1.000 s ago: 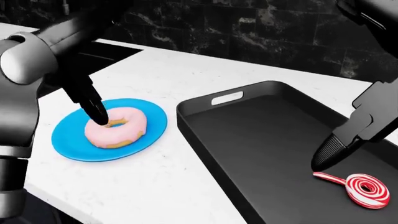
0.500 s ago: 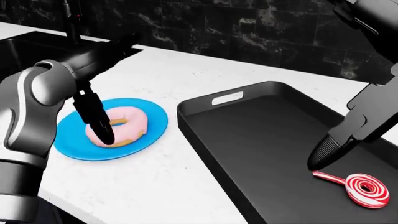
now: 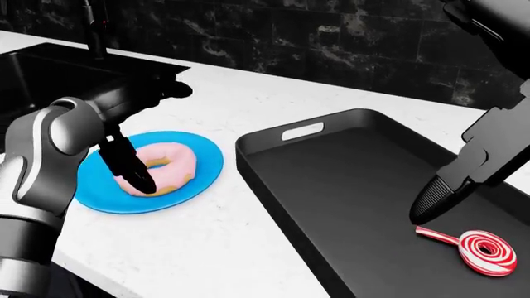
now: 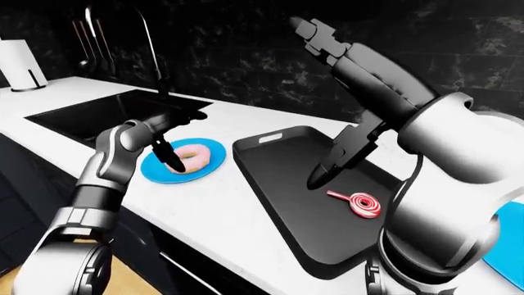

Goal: Move the dessert items from the plate to the tray.

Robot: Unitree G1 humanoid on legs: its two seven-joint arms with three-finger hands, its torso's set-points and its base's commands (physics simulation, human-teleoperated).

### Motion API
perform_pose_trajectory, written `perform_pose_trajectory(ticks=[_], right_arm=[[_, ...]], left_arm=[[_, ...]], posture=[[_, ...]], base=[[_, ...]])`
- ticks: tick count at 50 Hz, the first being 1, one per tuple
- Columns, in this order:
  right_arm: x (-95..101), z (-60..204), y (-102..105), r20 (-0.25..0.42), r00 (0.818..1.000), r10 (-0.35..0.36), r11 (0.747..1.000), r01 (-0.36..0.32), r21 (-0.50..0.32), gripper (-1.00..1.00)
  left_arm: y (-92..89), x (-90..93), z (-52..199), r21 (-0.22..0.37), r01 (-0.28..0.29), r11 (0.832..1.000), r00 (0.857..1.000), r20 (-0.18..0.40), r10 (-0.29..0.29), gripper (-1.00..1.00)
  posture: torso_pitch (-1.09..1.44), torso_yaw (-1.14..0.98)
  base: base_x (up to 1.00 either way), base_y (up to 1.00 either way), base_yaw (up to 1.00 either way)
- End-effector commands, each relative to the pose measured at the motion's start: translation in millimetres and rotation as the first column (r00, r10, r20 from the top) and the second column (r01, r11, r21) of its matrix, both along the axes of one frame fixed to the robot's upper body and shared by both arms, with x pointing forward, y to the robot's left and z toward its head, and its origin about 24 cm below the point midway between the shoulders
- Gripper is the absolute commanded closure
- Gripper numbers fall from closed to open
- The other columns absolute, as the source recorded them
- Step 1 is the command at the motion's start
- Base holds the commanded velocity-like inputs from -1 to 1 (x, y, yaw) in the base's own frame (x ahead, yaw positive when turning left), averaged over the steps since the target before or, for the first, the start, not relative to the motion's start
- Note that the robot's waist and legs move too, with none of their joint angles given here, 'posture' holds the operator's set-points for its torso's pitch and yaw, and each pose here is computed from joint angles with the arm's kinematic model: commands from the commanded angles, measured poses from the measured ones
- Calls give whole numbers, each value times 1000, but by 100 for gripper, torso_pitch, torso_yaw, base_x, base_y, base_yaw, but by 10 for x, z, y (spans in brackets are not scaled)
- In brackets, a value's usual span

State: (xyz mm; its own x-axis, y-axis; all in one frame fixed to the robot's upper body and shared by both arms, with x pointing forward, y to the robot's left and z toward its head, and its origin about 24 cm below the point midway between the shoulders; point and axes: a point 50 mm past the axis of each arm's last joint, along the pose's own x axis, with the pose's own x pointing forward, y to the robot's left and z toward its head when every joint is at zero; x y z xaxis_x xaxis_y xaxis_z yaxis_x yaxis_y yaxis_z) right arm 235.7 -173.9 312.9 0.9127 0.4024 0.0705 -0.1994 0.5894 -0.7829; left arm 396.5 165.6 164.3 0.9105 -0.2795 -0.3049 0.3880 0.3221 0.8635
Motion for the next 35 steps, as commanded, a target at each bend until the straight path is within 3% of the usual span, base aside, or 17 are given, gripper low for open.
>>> perform_pose_trajectory(ticks=[1, 35], right_arm=[[-30, 84, -11, 52, 999, -17, 1000, 17, -1, -100], [-4, 20, -21, 48, 999, -19, 1000, 19, 3, -100]], left_arm=[[-20, 25, 257, -2, 8, 1000, 995, 100, -8, -64], [-10, 62, -128, 9, -22, 1000, 999, 24, 22, -41]], posture=[[-41, 49], [-41, 49]], base=[[0, 0, 0], [0, 0, 0]])
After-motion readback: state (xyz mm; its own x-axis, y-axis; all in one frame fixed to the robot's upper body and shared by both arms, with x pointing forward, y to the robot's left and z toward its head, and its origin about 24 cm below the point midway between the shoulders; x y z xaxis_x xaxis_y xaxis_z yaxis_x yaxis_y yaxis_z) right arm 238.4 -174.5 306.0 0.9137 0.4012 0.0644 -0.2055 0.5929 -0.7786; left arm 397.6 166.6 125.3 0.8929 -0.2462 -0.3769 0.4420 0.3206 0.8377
